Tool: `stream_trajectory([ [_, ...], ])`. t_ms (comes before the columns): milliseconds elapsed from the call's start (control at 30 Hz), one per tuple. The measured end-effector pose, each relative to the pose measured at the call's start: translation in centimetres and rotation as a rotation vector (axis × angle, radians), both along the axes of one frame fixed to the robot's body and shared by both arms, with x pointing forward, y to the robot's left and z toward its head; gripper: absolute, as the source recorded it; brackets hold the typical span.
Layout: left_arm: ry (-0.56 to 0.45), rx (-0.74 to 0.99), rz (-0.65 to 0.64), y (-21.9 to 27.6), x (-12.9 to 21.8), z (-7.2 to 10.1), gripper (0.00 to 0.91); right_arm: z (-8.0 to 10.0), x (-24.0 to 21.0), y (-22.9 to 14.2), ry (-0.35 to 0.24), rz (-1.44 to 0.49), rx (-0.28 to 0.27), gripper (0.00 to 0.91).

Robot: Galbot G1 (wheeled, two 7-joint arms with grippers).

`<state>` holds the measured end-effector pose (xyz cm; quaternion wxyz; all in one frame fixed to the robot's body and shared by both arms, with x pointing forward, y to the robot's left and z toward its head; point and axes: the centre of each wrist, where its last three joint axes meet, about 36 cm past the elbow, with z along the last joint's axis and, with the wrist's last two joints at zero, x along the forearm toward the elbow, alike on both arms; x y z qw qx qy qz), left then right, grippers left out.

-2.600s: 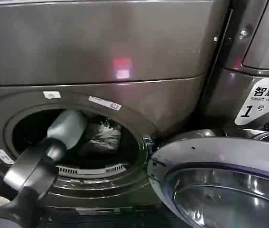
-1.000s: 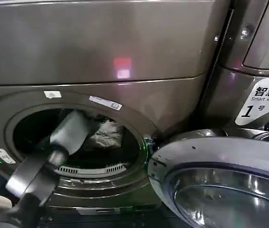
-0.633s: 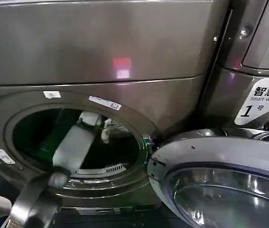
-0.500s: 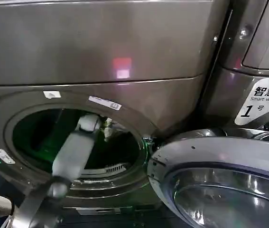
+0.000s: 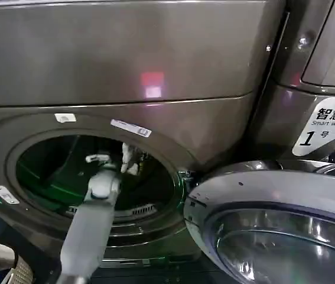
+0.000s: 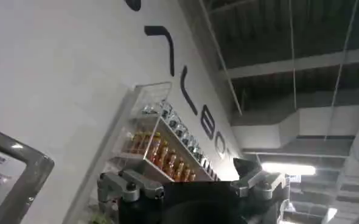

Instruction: Grasp the clothes from the dryer.

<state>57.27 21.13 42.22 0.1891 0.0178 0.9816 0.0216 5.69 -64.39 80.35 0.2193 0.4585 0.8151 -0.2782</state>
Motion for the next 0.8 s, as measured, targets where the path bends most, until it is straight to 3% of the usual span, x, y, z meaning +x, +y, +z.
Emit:
stream_trajectory([
  [233, -0.045, 0.013, 0.035, 0.1, -2.2, -0.3, 0.0, 0.2, -0.4, 0.0, -0.012, 0.006, -0.012, 0.907],
  [800, -0.051, 0.04, 0.042, 0.3, -3.2, -0.3, 0.0, 0.9, -0.4, 0.5, -0.011, 0.02, -0.032, 0.907],
])
